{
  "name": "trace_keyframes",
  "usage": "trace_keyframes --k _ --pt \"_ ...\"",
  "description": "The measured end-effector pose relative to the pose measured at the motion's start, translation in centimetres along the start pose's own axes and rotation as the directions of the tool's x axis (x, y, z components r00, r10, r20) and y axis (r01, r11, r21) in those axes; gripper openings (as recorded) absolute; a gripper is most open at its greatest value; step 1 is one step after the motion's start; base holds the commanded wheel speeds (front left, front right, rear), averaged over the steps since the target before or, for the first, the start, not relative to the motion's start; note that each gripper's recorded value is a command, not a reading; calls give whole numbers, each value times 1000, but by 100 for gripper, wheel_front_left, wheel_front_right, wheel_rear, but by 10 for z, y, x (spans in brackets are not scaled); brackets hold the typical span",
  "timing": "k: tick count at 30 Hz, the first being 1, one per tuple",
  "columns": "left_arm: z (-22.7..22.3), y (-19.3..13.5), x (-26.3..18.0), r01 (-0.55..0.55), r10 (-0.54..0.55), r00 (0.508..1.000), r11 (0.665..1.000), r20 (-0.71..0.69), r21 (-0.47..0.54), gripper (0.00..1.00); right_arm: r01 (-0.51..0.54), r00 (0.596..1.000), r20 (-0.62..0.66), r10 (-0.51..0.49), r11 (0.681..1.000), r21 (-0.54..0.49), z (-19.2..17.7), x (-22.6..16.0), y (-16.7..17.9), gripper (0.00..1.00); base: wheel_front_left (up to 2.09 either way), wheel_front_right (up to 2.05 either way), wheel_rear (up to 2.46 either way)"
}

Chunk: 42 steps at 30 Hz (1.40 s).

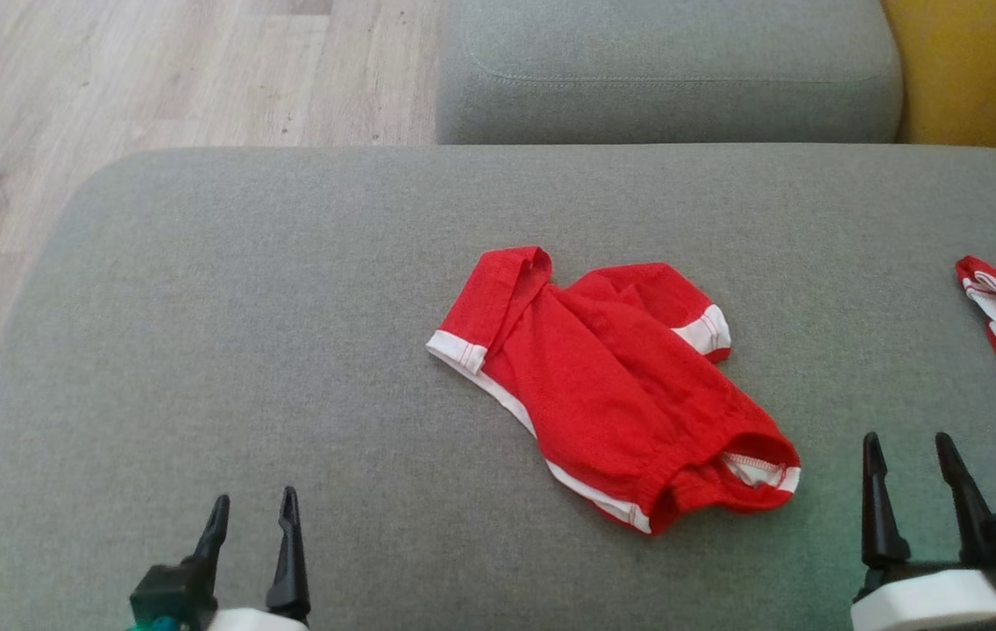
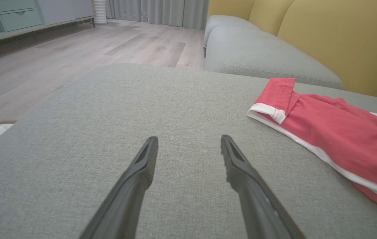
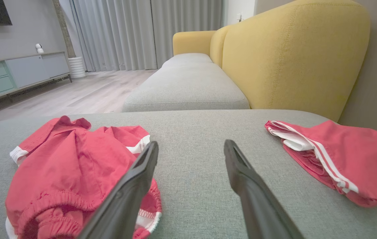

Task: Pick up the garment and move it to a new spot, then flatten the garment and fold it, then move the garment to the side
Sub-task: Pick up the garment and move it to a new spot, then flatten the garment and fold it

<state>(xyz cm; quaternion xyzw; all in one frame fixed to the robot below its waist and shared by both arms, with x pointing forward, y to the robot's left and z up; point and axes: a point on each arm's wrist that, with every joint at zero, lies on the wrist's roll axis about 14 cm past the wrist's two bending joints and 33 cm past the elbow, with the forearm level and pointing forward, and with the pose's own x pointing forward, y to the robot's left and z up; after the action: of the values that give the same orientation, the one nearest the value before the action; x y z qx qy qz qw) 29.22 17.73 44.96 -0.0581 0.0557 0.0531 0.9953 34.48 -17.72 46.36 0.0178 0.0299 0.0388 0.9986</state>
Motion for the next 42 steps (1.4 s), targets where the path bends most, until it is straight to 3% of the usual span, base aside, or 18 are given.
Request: trace_keyframes --k 9,12,15,19,24,27,31,34,36,38,42 --pt "1 -9 5 37 -37 999 999 2 -1 100 6 1000 -11 -5 1000 4 -4 -4 -1 100 0 0 0" --pt "12 -35 15 130 -130 991 992 37 6 100 24 1000 -15 -24 1000 5 -5 -7 -6 100 0 0 0" --pt "37 -82 30 285 -284 953 958 107 10 100 49 999 -14 -49 999 7 -5 -10 -13 100 0 0 0" --pt "61 -161 37 516 -514 842 856 162 33 100 93 996 -9 -93 996 8 -4 -16 -26 100 0 0 0" --pt "58 -250 30 743 -746 662 666 74 70 100 157 987 18 -158 987 19 5 -18 -45 100 0 0 0" --pt "40 -290 18 836 -836 548 545 -28 69 100 203 979 22 -203 979 27 7 -21 -58 100 0 0 0" --pt "2 -321 3 904 -883 425 424 -200 51 100 262 965 3 -262 964 38 2 -30 -74 100 0 0 0" --pt "-23 -336 -10 935 -889 342 355 -303 14 100 303 953 -7 -303 952 43 0 -36 -85 100 0 0 0" --pt "-39 -341 -16 945 -879 304 326 -367 0 100 329 944 -17 -328 943 45 -2 -40 -91 100 0 0 0" --pt "-55 -343 -17 950 -857 285 311 -429 12 100 352 936 -25 -351 935 47 -4 -45 -97 100 0 0 0" --pt "-80 -343 -9 949 -807 288 313 -516 41 100 390 921 -38 -389 919 50 -6 -54 -106 100 0 0 0"
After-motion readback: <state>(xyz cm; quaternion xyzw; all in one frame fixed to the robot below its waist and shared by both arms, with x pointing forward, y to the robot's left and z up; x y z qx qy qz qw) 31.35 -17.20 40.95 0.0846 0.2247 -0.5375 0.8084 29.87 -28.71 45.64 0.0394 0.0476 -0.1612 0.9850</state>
